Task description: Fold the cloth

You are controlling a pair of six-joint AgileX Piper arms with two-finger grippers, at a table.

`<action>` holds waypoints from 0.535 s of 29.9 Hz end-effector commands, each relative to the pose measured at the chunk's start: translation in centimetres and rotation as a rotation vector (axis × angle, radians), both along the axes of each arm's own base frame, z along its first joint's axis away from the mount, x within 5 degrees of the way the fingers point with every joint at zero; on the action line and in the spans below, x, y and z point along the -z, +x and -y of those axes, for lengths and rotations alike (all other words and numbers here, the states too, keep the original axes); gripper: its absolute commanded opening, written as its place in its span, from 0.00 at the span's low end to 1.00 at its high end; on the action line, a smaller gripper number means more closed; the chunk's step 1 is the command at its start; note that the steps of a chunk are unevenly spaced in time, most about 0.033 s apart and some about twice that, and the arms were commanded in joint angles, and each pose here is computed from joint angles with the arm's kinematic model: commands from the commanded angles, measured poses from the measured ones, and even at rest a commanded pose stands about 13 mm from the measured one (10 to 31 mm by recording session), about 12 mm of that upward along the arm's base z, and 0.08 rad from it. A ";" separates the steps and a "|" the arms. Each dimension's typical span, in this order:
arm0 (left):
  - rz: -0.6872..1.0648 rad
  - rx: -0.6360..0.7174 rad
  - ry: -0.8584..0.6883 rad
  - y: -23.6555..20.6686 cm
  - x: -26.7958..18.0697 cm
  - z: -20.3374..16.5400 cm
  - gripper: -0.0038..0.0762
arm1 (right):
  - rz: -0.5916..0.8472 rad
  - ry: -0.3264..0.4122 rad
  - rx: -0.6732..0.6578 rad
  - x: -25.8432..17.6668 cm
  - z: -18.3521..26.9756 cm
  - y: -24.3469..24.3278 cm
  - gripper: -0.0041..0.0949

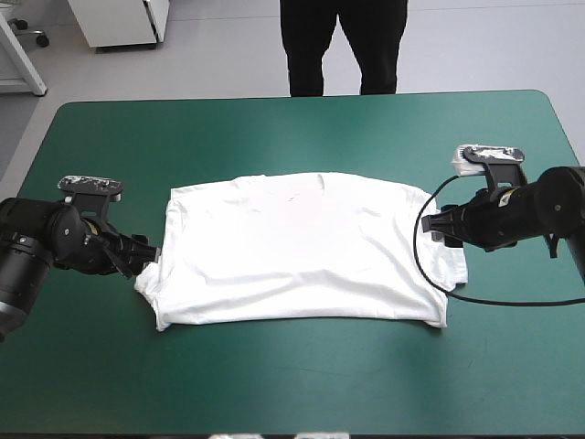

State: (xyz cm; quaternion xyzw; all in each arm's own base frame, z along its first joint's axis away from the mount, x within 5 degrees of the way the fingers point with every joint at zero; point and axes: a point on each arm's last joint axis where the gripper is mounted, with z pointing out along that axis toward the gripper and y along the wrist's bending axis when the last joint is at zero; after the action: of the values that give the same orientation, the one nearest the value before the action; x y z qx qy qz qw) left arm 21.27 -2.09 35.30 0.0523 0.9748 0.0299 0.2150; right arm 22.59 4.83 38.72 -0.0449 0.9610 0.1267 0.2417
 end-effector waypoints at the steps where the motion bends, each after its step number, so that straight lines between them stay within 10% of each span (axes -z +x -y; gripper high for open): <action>1: 0.030 -0.034 0.013 0.7 -0.4 -0.2 0.75 | 0.080 0.015 0.003 -1.9 0.1 -0.7 0.60; 16: -0.096 -0.177 -0.113 5.3 4.8 -2.4 0.75 | 0.072 -0.047 0.012 -1.7 0.6 -0.7 0.60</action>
State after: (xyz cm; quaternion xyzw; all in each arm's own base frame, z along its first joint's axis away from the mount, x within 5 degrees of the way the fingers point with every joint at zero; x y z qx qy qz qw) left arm 26.33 0.26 29.81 -0.0412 0.9896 0.0016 0.1378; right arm 22.48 4.37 38.77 -0.0473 0.9650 0.1000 0.2379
